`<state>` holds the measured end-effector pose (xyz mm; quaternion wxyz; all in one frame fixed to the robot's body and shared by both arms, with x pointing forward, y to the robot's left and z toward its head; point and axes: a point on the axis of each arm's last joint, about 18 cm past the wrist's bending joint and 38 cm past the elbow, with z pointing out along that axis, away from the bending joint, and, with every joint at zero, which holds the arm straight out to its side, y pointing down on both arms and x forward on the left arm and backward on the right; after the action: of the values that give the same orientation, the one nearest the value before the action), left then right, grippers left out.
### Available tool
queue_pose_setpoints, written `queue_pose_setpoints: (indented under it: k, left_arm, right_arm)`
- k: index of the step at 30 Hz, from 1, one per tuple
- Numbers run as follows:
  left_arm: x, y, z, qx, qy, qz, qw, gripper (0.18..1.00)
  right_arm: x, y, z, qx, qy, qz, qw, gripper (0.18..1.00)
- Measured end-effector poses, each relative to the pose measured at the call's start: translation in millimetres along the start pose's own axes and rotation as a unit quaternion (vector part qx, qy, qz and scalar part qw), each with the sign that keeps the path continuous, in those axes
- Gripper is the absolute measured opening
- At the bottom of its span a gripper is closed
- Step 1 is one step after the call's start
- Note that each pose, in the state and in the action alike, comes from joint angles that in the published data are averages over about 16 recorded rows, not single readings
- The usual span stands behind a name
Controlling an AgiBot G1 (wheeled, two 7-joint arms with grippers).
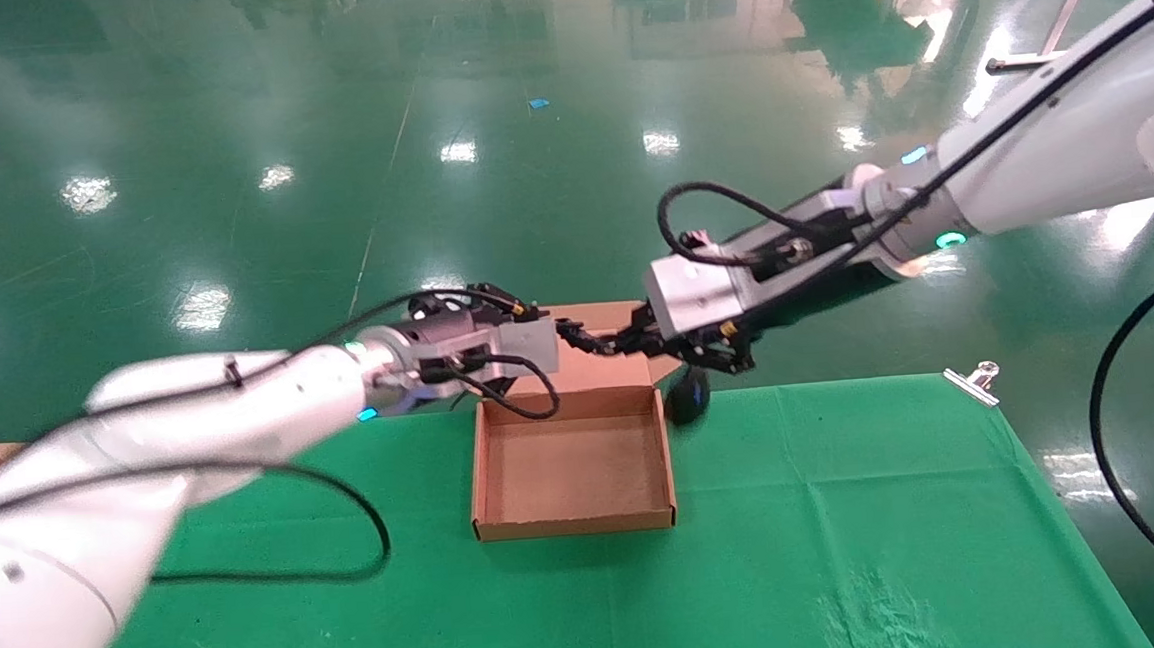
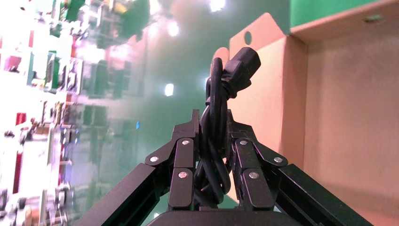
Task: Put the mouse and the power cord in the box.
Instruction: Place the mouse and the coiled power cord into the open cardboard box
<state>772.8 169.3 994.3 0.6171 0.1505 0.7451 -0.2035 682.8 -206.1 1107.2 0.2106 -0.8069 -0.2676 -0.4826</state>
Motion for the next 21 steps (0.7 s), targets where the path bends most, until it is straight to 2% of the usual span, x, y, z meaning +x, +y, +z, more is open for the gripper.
queue_pose_setpoints:
  k: [10, 21]
  left_arm:
    - [48, -17, 20, 0.008, 0.001, -0.029, 0.9995, 0.276]
    - [56, -23, 24, 0.008, 0.007, -0.031, 0.9995, 0.311]
  right_arm:
    - [-20, 11, 0, 0.01, -0.018, 0.011, 1.0, 0.236]
    - [-30, 19, 6, 0.005, -0.023, 0.016, 1.0, 0.236]
